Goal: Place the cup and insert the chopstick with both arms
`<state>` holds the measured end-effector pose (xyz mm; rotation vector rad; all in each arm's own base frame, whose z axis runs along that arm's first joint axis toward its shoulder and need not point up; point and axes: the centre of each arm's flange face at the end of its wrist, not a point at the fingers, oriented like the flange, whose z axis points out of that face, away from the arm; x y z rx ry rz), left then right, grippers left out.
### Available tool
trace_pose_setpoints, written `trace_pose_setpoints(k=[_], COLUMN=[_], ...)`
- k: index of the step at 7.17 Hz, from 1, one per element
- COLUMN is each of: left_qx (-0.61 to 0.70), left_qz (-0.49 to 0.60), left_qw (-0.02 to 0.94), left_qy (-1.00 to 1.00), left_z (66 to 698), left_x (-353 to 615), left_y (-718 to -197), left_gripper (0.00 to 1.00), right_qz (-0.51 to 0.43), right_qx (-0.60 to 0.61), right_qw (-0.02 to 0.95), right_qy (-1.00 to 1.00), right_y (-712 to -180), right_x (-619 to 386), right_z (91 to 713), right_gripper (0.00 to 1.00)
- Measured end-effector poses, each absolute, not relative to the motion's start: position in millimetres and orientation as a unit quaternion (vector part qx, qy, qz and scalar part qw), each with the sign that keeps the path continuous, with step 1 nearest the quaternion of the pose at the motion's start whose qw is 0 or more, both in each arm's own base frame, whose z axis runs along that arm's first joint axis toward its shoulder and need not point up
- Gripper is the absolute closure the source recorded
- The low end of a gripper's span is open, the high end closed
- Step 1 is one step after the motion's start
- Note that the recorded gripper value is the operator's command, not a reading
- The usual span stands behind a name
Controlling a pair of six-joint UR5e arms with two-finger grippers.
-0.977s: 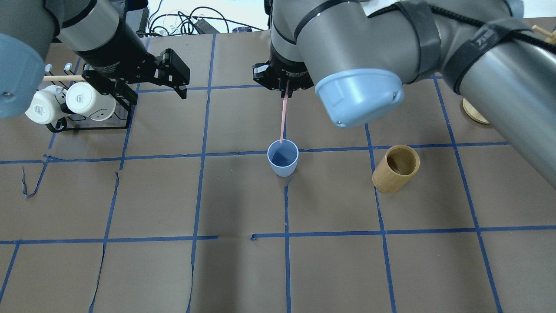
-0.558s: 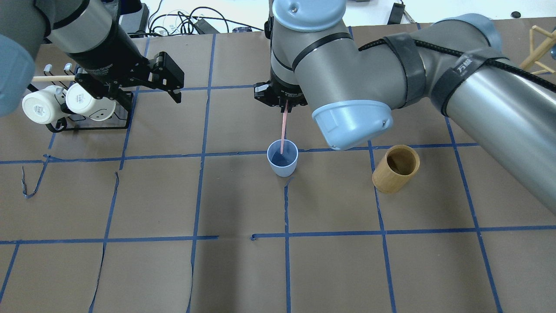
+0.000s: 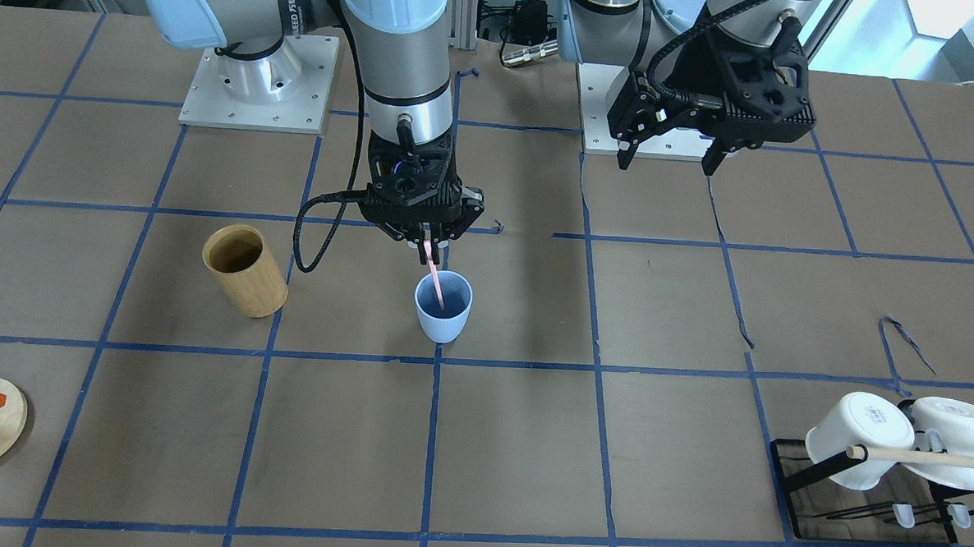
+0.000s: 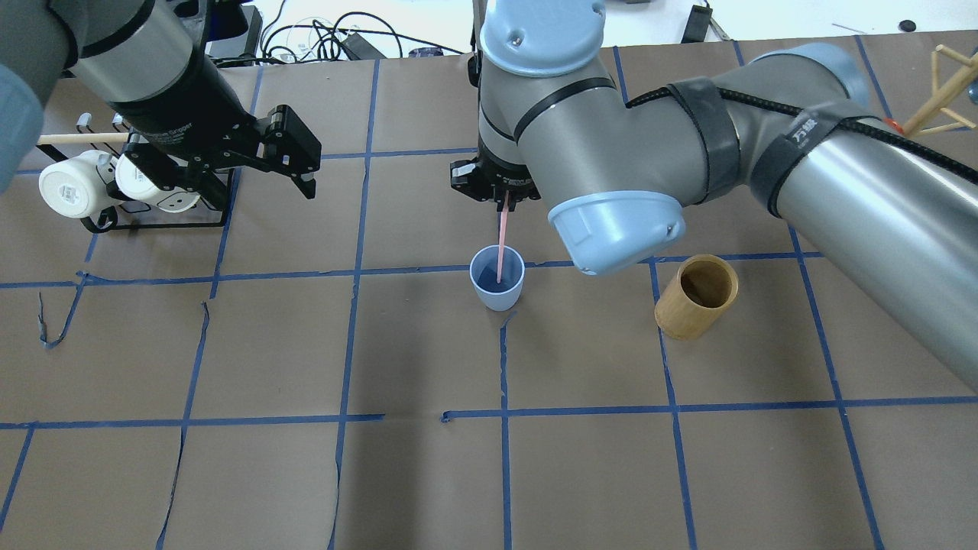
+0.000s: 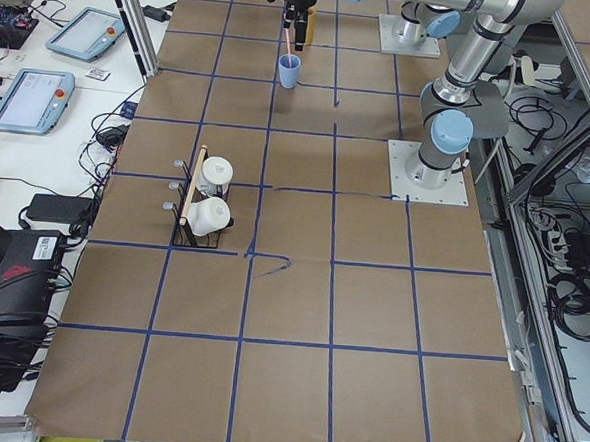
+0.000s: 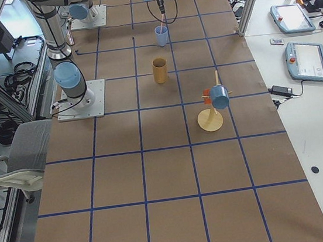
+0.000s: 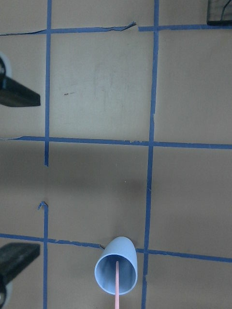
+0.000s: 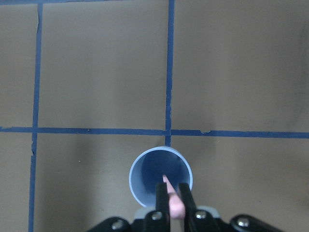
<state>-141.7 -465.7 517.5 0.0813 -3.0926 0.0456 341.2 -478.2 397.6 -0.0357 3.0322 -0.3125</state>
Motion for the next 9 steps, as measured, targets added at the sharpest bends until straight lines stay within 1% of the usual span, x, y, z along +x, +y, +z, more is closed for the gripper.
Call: trace_pose_setpoints(k=[1, 3, 5, 6, 7, 8, 9], left_qx=[0.026, 0.026, 0.027, 0.028, 0.028, 0.028, 0.028], left_qz=[0.025, 0.033, 0.034, 0.034, 0.033, 0.033, 0.033], left_qw=[0.022, 0.020, 0.020, 0.020, 0.021, 0.021, 0.021], left_qy=[-0.999, -0.999, -0.999, -0.999, -0.999, -0.999, -0.999], left_z=[517.8, 518.1, 517.9, 517.6, 517.4, 517.4, 517.4], left_x=[-141.2, -140.6, -140.6, -140.6, -140.7, -140.7, -140.8], left_y=[-467.7, -468.9, -469.0, -469.2, -469.4, -469.4, -469.4], left_gripper=[0.00, 0.00, 0.00, 0.00, 0.00, 0.00, 0.00], right_qz=[-0.104, -0.122, -0.107, -0.078, -0.031, 0.008, 0.025], right_qx=[-0.010, -0.002, -0.001, -0.007, -0.010, -0.037, -0.071], right_qw=[0.048, 0.052, 0.039, 0.024, 0.010, 0.003, 0.002], right_qy=[0.993, 0.991, 0.994, 0.997, 0.999, 0.999, 0.997], right_y=[-479.4, -496.2, -529.4, -544.4, -549.4, -544.0, -535.3], right_x=[340.6, 334.3, 295.3, 254.7, 211.0, 177.6, 158.6], right_z=[398.1, 428.7, 474.4, 480.1, 478.6, 479.7, 484.0], right_gripper=[0.19, 0.12, 0.05, 0.07, 0.12, 0.11, 0.11])
